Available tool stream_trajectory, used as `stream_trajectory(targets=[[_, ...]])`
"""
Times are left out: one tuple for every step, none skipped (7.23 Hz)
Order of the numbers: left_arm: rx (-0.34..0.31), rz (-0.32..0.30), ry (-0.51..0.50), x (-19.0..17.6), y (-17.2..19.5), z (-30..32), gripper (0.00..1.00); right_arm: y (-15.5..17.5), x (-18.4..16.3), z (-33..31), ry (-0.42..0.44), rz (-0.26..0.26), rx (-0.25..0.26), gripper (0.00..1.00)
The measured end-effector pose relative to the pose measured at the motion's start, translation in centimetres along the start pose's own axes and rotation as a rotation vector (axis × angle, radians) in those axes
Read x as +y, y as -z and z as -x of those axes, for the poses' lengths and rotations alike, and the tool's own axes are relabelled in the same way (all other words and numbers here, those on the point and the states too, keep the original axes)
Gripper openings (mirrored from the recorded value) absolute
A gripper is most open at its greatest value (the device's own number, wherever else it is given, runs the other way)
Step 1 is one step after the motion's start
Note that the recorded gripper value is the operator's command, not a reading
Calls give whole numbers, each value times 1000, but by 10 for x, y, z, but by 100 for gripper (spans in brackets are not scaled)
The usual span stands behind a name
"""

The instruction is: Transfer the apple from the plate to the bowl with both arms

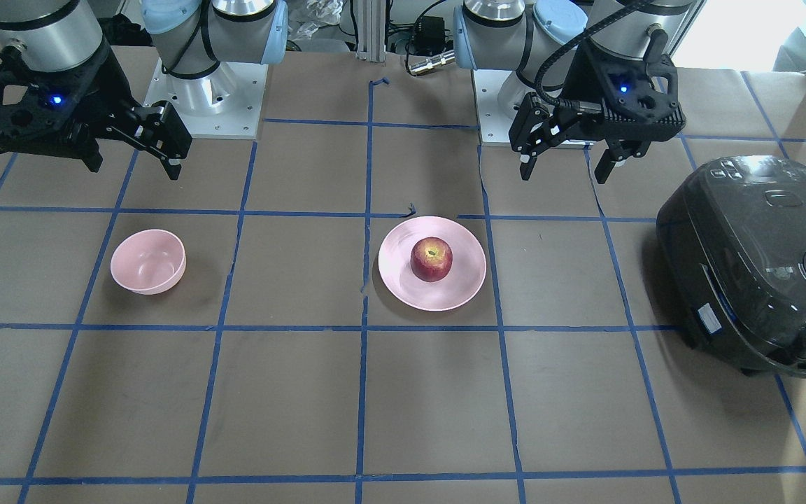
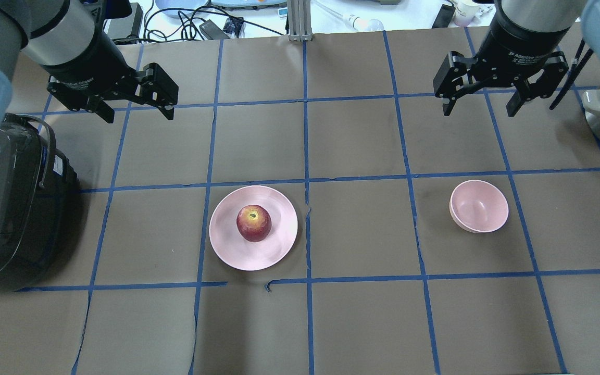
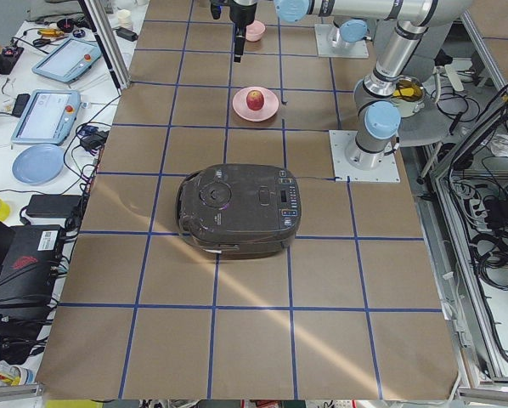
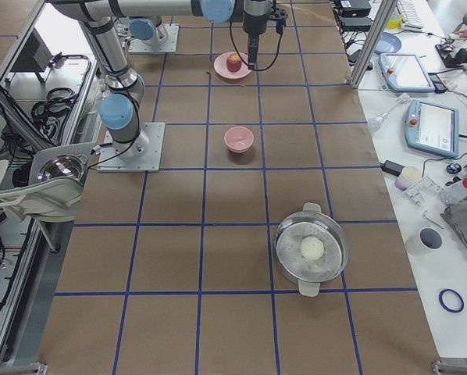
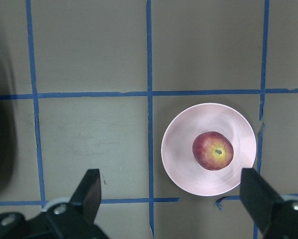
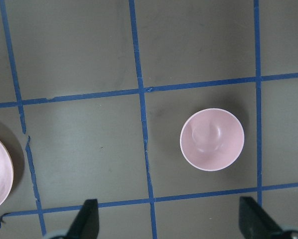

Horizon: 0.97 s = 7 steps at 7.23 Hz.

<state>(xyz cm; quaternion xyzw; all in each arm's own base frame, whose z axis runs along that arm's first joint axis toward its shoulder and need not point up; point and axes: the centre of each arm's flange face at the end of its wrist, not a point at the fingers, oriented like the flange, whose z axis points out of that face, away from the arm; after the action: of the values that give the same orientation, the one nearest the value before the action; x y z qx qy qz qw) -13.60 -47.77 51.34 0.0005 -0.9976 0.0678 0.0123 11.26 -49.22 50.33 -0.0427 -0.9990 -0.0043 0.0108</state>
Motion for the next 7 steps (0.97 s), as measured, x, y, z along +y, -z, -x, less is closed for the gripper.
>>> stream_trajectory(targets=[[0,0,0,0,0,0,100,0,0,0,1,0,1,100],[0,0,1,0,0,0,100,-1,0,0,3,1,4,100],[4,0,2,0,0,1,100,-1,0,-1,3,2,5,100],[10,2,3,0,0,1,100,-2,-1,-1,3,3,6,100],[13,5,3,-1,-2,0,100,-2,-1,-1,3,4,9,100],[12,7,5,-2,-3,0,100,-3,-1,-2,3,5,11,100],[6,12,9,-3,-4,0,100,-3,-2,-2,3,5,11,100]])
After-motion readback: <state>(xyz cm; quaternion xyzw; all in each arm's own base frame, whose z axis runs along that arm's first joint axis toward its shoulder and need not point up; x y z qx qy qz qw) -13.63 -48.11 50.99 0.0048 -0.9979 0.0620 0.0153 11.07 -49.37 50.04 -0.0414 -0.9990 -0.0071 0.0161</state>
